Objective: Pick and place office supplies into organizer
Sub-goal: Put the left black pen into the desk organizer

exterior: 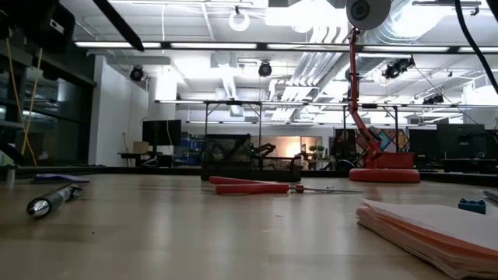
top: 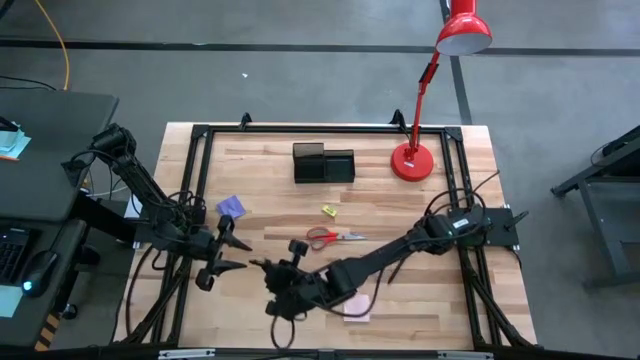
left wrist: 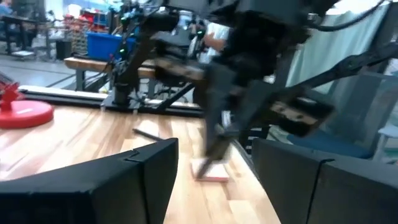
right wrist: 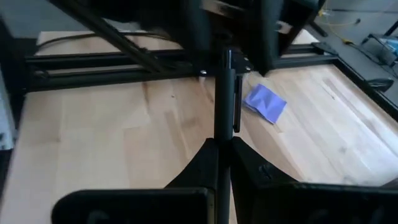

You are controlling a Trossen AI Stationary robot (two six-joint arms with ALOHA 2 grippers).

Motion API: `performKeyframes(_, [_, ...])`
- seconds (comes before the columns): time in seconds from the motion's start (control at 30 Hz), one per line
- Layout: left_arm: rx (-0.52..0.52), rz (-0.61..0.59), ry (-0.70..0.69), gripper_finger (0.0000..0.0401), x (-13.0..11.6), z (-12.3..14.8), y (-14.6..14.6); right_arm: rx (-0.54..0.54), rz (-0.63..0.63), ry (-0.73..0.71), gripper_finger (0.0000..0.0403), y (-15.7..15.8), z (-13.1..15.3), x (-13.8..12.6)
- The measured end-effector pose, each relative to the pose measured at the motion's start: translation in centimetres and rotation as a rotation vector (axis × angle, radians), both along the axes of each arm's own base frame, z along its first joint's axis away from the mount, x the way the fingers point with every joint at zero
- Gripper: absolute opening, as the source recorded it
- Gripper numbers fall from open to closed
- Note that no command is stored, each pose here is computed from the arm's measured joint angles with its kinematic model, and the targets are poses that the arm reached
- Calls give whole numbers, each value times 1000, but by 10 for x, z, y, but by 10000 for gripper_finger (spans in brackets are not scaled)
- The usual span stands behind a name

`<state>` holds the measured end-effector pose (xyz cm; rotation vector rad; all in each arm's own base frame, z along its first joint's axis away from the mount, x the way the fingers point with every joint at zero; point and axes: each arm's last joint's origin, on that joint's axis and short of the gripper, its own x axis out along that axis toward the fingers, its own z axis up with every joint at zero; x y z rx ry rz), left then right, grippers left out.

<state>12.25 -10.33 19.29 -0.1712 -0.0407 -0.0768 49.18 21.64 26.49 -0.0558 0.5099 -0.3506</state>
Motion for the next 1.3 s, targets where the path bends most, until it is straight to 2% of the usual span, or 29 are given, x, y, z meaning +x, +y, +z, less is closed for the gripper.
performKeyframes(0.17, [4,-3,1,198,0,0,0,-6,-11,4,2,-14,0,6])
performKeyframes(0.67, [19,13,2,166,0,0,0,54,97,-56,2,-17,7,16])
performKeyframes(0.87, [27,28,3,123,0,0,1,50,97,-63,2,-20,8,18])
performKeyframes(1.1, [52,34,-3,27,0,0,1,60,97,-62,2,-23,7,19])
performKeyframes(1.3, [55,34,-11,28,0,1,1,66,97,-57,2,-25,7,20])
